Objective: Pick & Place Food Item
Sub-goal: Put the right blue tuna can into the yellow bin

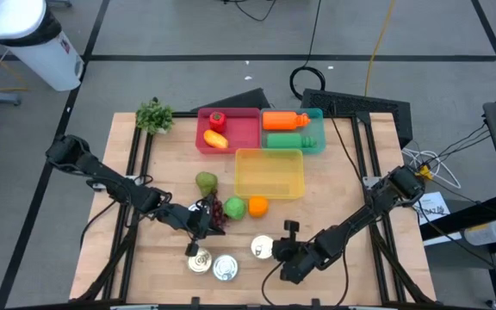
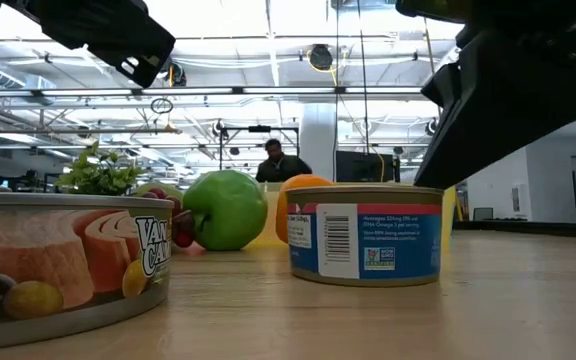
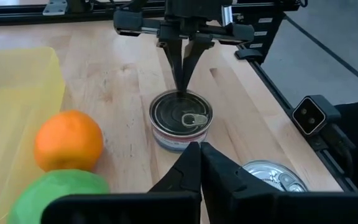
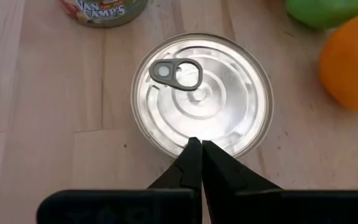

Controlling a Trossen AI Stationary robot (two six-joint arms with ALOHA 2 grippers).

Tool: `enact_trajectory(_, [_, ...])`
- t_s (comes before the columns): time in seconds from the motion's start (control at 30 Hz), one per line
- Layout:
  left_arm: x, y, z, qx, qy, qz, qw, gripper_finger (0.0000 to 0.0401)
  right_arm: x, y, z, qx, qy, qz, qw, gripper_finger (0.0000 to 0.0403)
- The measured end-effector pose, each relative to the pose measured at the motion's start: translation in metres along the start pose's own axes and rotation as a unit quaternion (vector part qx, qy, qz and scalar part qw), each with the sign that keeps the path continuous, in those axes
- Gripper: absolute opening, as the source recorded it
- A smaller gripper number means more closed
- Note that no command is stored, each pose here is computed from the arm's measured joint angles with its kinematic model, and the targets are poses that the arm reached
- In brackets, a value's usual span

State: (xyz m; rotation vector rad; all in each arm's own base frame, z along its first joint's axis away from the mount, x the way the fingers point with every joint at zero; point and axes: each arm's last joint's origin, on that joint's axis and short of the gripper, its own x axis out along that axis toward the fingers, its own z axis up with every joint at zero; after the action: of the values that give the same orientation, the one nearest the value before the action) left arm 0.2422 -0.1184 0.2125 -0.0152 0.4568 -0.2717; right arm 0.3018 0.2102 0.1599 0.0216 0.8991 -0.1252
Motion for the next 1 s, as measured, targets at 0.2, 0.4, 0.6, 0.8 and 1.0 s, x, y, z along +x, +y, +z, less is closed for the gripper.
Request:
enact_trajectory(0.2, [0.000, 0.001, 0.000, -0.024, -0.001, 0.009, 1.000, 0.0027, 0.001, -0.002, -0.004, 0.009, 0.007, -0.006, 1.000, 0.0000])
enact_trajectory(0.4, [0.000, 0.002, -0.001, -0.034, 0.001, 0.031, 0.999, 0.0061, 0.002, -0.003, -0.013, 0.007, 0.019, -0.007, 1.000, 0.0000])
enact_trajectory(0.6, [0.000, 0.002, -0.001, -0.034, 0.001, 0.031, 0.999, 0.0073, 0.000, -0.003, -0.021, -0.008, 0.040, -0.010, 0.999, 0.0000])
enact_trajectory(0.8, [0.000, 0.003, 0.000, -0.067, -0.009, 0.039, 0.997, 0.0076, 0.000, -0.003, -0.018, 0.006, 0.025, -0.014, 1.000, 0.0000])
enact_trajectory(1.0, [0.000, 0.003, 0.001, -0.098, -0.014, 0.039, 0.994, 0.0122, 0.000, -0.003, -0.016, 0.010, 0.019, -0.012, 1.000, 0.0000])
